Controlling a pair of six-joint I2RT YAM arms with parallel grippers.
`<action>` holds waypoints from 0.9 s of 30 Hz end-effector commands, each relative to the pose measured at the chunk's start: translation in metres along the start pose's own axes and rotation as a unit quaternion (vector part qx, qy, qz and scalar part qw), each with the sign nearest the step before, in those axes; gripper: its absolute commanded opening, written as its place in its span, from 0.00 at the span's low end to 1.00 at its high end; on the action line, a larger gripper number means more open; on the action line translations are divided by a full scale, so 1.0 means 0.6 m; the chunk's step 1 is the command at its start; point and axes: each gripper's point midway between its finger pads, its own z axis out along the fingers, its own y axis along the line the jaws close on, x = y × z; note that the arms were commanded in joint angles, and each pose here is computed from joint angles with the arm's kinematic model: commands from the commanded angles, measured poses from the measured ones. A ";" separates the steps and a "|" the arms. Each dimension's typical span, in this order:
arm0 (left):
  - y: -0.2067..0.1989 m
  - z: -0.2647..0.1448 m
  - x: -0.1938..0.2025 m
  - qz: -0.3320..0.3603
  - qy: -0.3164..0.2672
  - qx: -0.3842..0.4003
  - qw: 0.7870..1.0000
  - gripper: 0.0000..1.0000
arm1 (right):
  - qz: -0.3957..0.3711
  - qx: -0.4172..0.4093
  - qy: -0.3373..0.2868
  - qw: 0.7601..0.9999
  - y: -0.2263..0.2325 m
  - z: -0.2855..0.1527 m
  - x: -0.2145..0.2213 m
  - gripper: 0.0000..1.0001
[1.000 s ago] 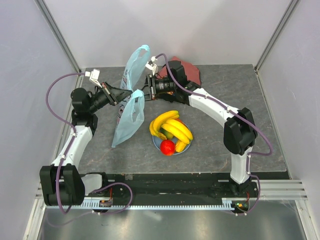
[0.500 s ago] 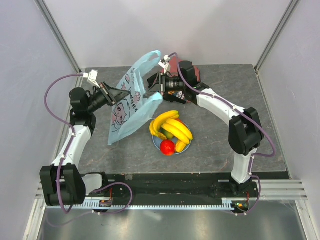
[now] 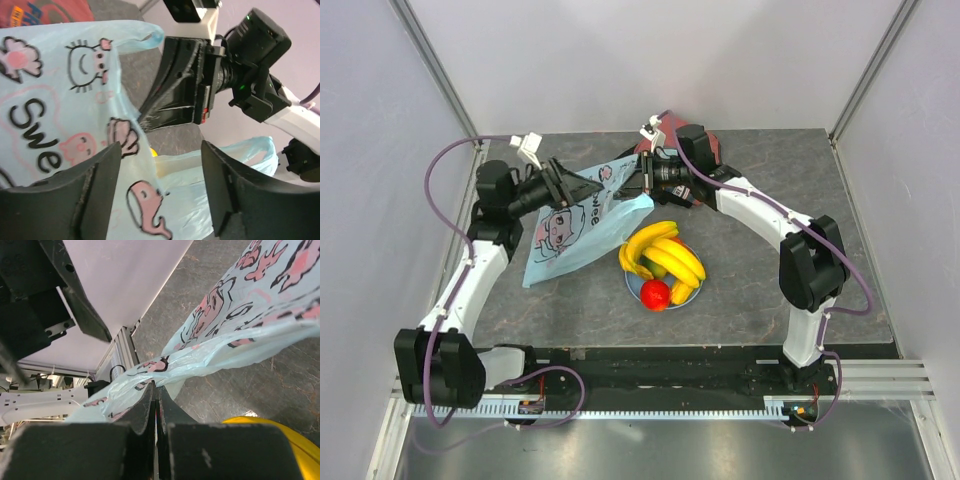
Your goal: Place the fruits into the plastic bag
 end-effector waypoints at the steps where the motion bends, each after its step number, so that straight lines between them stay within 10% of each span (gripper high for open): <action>1: -0.005 0.029 0.009 0.038 0.023 -0.017 0.999 0.77 | -0.049 -0.018 -0.022 0.998 0.047 -0.020 -0.028 0.00; 14: 0.046 0.056 0.082 0.056 0.096 -0.090 0.990 0.75 | -0.044 -0.019 -0.025 0.999 0.051 -0.024 -0.024 0.00; 27: 0.048 0.037 0.056 0.077 0.053 -0.144 0.985 0.17 | -0.042 0.030 -0.030 0.998 0.012 -0.029 -0.017 0.00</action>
